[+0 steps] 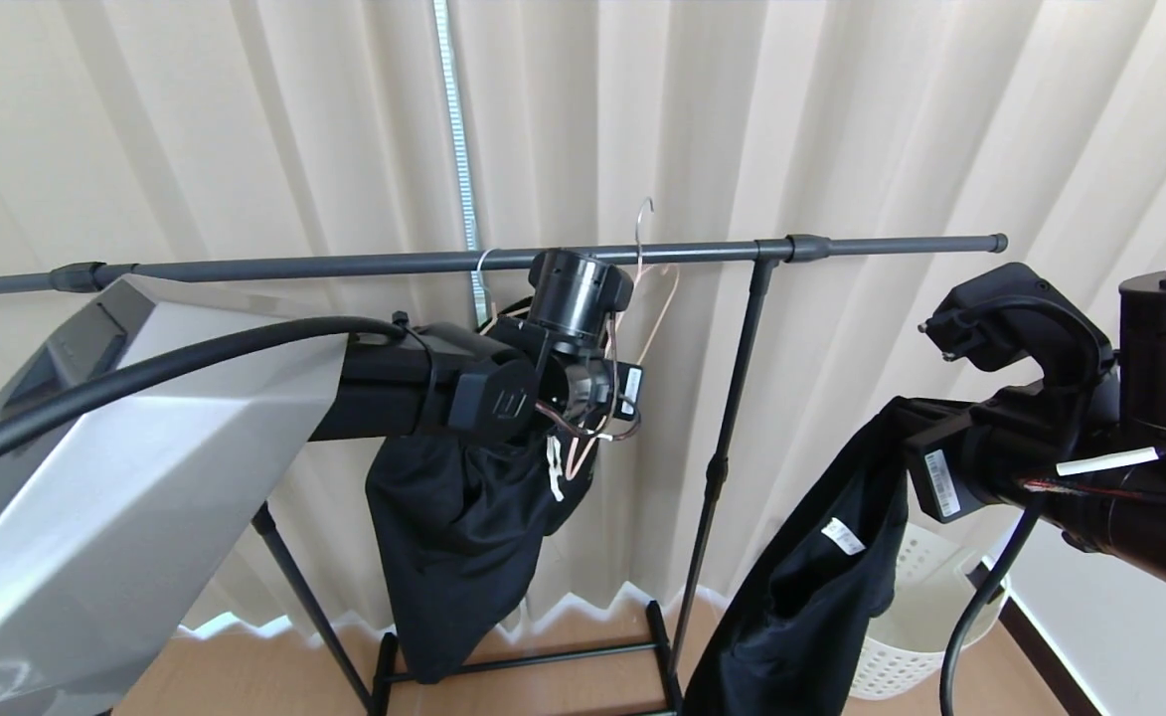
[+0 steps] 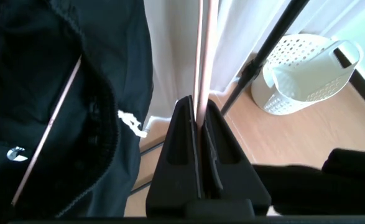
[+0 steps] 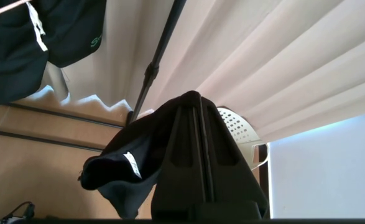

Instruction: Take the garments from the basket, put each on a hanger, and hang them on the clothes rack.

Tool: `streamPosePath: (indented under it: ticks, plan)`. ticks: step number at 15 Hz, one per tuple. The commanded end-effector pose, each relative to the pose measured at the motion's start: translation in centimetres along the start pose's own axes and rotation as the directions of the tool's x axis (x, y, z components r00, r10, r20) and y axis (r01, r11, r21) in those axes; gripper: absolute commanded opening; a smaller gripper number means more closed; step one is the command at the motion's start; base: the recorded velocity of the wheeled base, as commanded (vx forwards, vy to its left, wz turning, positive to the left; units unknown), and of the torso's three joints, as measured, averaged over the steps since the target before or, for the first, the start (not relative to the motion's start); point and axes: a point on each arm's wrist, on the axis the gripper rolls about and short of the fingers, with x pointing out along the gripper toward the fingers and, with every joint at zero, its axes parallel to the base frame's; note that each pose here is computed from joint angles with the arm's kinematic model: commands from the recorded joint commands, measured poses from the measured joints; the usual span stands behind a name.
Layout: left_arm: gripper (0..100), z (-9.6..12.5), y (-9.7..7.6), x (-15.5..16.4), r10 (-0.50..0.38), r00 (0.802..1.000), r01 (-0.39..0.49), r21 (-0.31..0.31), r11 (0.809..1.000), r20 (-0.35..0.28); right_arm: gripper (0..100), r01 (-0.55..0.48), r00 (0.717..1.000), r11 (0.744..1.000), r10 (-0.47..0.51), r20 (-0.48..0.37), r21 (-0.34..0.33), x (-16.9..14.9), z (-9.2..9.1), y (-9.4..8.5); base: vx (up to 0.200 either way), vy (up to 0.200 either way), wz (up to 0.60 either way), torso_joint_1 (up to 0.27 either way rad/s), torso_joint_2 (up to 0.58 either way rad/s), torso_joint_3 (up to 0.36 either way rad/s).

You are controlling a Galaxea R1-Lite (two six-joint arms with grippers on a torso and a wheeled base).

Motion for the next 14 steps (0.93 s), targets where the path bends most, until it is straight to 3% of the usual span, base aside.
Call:
streamPosePath:
  ticks: [1,8,14]
  plan:
    - [0,0.0,0.2,-1.1,-0.003,1.000,0.003,0.000,1.000,0.021,0,0.000,1.000,1.000,0.000,-0.004,-0.002,0.1,0.0,0.1,0.000,0.000,0.00,0.000,0.00,0.000]
    - [0,-0.4,0.4,-3.9,-0.019,1.000,0.019,0.004,1.000,0.020,0,-0.001,1.000,1.000,0.001,-0.006,-0.004,0.1,-0.2,0.1,0.000,0.000,0.00,0.000,0.00,0.000]
    - [0,-3.0,1.7,-8.4,-0.032,0.999,0.032,0.006,0.999,0.043,0,-0.001,1.000,1.000,0.001,-0.009,-0.005,0.2,-0.2,0.1,0.000,0.000,0.00,0.000,0.00,0.000]
